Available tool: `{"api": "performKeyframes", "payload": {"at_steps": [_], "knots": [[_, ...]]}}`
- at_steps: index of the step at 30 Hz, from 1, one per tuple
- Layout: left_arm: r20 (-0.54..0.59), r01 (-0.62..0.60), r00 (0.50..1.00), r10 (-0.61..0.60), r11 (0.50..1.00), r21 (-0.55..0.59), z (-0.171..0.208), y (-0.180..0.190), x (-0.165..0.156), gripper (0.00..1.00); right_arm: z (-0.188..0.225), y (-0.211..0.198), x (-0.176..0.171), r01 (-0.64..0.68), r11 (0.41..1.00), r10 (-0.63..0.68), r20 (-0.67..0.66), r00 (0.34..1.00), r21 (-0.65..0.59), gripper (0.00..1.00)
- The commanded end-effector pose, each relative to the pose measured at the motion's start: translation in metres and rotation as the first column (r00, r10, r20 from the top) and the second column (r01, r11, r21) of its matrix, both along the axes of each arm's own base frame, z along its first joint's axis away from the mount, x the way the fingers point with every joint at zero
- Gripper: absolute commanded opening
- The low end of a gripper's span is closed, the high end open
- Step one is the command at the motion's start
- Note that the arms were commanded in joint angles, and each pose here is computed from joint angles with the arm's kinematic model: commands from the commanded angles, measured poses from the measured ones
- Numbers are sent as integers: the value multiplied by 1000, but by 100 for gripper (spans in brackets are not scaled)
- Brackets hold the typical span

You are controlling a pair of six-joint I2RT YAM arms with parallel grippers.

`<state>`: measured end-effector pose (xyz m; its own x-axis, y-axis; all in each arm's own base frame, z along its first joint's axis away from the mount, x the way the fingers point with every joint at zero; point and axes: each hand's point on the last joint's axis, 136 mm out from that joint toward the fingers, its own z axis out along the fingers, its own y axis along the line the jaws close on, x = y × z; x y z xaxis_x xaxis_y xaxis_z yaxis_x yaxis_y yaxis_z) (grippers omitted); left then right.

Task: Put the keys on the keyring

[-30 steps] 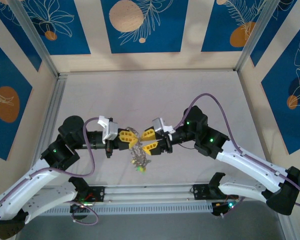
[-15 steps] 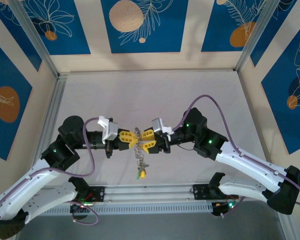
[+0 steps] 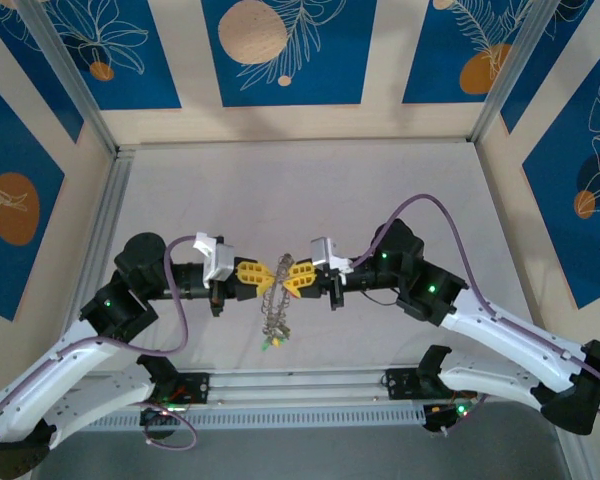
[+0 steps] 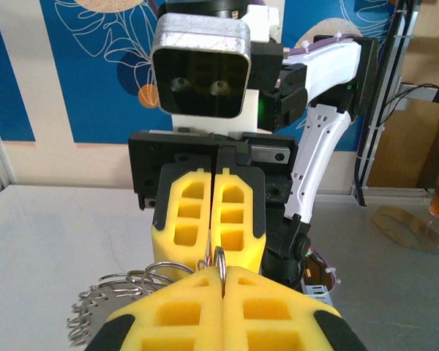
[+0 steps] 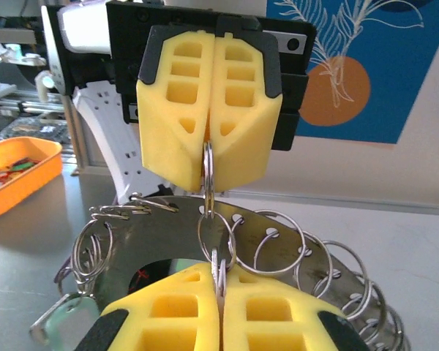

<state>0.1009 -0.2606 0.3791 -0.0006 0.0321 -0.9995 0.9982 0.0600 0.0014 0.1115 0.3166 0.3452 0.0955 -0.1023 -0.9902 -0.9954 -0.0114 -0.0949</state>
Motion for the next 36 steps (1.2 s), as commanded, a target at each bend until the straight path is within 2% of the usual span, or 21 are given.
{"api": "performKeyframes", "payload": {"at_steps": [1, 11, 16, 22, 33, 36], "knots": [[73, 2, 997, 3, 998, -63, 22, 8, -7, 0, -4, -8, 13, 99, 994, -98, 26, 995, -46, 5], [59, -77, 995, 75, 997, 25, -4, 3, 14, 0, 16, -13, -6, 35, 999, -35, 77, 996, 7, 2], [61, -125, 991, 121, 990, 68, -19, -2, 29, 0, 14, -6, 2, 48, 999, -46, 80, 996, -24, 0], [55, -225, 974, 220, 965, 134, -39, 0, 50, 0, -5, 6, 28, 131, 986, -128, 36, 991, -107, 0], [-3, -387, 915, 404, 878, 281, -71, 18, 88, 0, -45, 13, 76, 304, 929, -315, -20, 949, -211, 4], [-16, -401, 904, 427, 862, 311, -78, 20, 97, 0, -55, 11, 90, 318, 920, -349, -111, 930, -230, 14]]}}
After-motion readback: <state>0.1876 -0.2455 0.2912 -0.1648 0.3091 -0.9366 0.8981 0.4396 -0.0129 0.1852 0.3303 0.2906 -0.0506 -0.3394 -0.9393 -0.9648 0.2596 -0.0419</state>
